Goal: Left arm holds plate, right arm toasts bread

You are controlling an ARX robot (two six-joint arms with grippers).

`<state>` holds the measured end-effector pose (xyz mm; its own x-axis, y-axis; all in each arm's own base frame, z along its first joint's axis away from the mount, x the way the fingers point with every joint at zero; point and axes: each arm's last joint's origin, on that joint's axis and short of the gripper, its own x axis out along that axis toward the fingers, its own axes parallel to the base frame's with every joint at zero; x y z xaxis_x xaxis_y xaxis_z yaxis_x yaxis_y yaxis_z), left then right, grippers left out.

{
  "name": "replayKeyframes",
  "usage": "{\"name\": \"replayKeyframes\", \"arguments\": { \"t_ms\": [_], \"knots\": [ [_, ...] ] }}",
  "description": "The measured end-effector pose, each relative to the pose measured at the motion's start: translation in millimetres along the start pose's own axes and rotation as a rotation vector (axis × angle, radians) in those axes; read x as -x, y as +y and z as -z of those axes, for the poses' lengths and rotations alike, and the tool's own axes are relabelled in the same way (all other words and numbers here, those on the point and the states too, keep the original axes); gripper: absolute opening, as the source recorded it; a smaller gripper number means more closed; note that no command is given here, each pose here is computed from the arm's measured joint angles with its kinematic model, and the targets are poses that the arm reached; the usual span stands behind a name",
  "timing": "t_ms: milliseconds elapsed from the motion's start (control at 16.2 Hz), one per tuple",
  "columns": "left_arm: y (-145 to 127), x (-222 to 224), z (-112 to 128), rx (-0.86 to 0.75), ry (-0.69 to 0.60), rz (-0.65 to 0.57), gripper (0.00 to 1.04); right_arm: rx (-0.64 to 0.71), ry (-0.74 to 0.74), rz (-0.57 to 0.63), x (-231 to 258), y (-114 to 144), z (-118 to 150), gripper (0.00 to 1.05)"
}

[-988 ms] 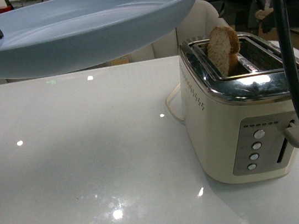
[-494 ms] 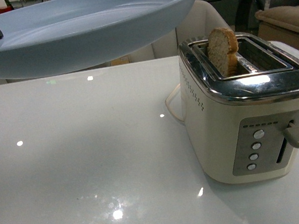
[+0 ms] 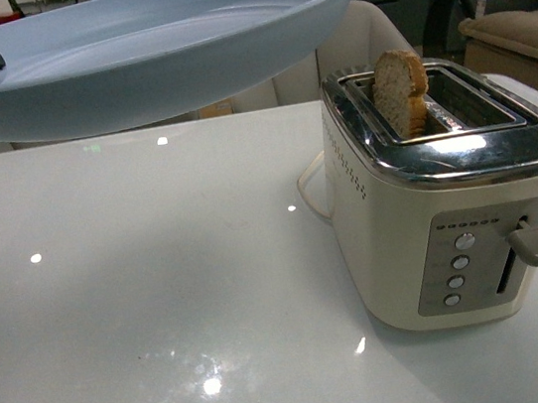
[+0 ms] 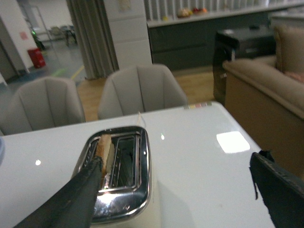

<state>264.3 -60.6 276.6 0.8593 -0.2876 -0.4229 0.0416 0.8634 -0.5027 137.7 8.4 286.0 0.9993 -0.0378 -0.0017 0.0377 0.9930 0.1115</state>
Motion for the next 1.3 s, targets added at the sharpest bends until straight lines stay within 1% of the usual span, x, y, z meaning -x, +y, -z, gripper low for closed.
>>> {"name": "replayKeyframes", "arguments": {
  "t_ms": [62, 124, 185, 432, 556, 803, 865, 926, 988, 1297],
  "knots": [
    [0, 0, 0, 0.0, 0.001, 0.0, 0.03, 0.042, -0.027, -0.009, 9, -9, 7, 0.83],
    [0, 0, 0, 0.0, 0.001, 0.0, 0.03, 0.072, -0.015, -0.015, 18, -14, 29, 0.68],
    [0, 0, 0, 0.0, 0.0, 0.0, 0.03, 0.088, 0.002, -0.035, 20, -15, 45, 0.55],
    [0, 0, 0, 0.0, 0.0, 0.001, 0.03, 0.102, 0.004, -0.036, 23, -18, 73, 0.17],
    [0, 0, 0, 0.0, 0.0, 0.001, 0.03, 0.107, 0.0, -0.037, 26, -19, 81, 0.02],
    [0, 0, 0, 0.0, 0.0, 0.001, 0.03, 0.107, -0.002, -0.037, 29, -20, 94, 0.02],
    [0, 0, 0, 0.0, 0.0, 0.0, 0.03, 0.108, 0.034, -0.034, 34, -21, 99, 0.02],
    [0, 0, 0, 0.0, 0.0, 0.001, 0.03, 0.108, 0.019, -0.037, 39, -22, 105, 0.02],
    [0, 0, 0, 0.0, 0.0, -0.001, 0.03, 0.108, -0.01, -0.038, 40, -21, 102, 0.02],
    [0, 0, 0, 0.0, -0.001, 0.001, 0.03, 0.108, -0.002, -0.038, 40, -22, 107, 0.02]
  ]
}}
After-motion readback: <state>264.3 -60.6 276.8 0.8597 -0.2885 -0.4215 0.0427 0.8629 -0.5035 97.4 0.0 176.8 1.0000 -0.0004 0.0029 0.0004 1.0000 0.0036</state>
